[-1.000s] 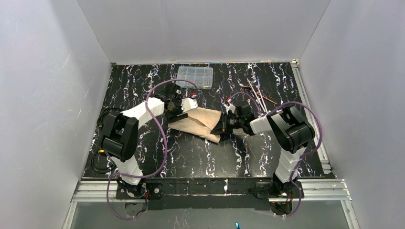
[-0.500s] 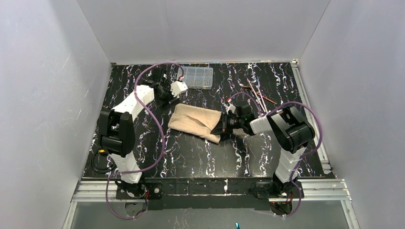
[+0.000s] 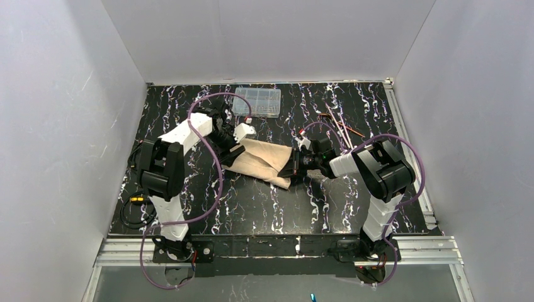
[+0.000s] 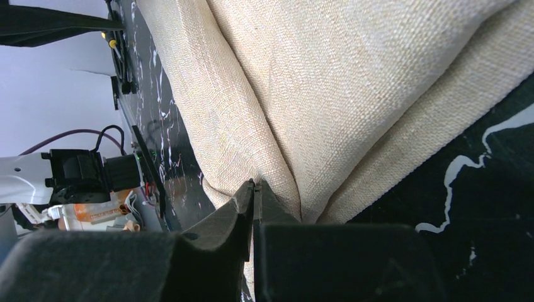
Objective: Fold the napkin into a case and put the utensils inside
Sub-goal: Rotate the 2/3-rectangle-folded napkin at the center of the board.
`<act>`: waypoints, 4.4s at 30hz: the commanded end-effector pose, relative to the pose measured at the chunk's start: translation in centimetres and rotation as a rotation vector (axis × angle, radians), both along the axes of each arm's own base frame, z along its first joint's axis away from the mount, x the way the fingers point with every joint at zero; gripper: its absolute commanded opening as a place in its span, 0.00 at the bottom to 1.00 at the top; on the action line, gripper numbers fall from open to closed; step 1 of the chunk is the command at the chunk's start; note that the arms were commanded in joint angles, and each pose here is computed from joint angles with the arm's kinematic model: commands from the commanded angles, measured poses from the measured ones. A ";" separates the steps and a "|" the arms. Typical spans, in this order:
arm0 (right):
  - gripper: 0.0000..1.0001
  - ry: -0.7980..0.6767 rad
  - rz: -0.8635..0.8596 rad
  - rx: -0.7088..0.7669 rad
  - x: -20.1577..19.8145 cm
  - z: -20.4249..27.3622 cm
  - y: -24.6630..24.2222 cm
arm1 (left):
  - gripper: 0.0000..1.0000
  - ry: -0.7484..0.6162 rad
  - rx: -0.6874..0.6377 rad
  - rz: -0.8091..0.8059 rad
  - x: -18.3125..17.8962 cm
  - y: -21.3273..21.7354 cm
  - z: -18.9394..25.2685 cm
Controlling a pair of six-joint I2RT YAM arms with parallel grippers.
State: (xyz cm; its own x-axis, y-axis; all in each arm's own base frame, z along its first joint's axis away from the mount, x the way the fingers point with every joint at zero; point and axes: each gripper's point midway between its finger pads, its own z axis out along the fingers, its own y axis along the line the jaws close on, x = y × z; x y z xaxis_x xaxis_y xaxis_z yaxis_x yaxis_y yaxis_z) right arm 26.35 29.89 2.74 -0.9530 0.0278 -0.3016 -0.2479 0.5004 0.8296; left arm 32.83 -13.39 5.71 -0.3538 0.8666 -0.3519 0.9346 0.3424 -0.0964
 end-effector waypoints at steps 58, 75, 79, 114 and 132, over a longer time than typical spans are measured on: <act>0.27 -0.299 -0.044 -0.230 10.7 6.4 -0.1 | 0.88 -0.231 0.045 0.257 4.9 0.6 4.5; 0.17 -0.161 -0.058 -0.469 7.8 -1.7 -4.0 | 0.82 0.027 0.105 0.170 -1.1 0.9 -1.6; 0.16 -0.110 -0.041 -0.476 4.9 -2.4 -4.6 | 0.80 -0.043 0.155 0.176 1.6 1.3 -2.7; 0.12 -0.181 0.135 -0.443 1.8 1.1 0.6 | 0.84 0.224 -0.002 0.365 -4.1 -3.2 0.2; 0.07 -0.017 0.055 -0.246 -4.7 -1.0 3.0 | 0.81 0.128 0.028 0.375 5.3 -6.9 -2.8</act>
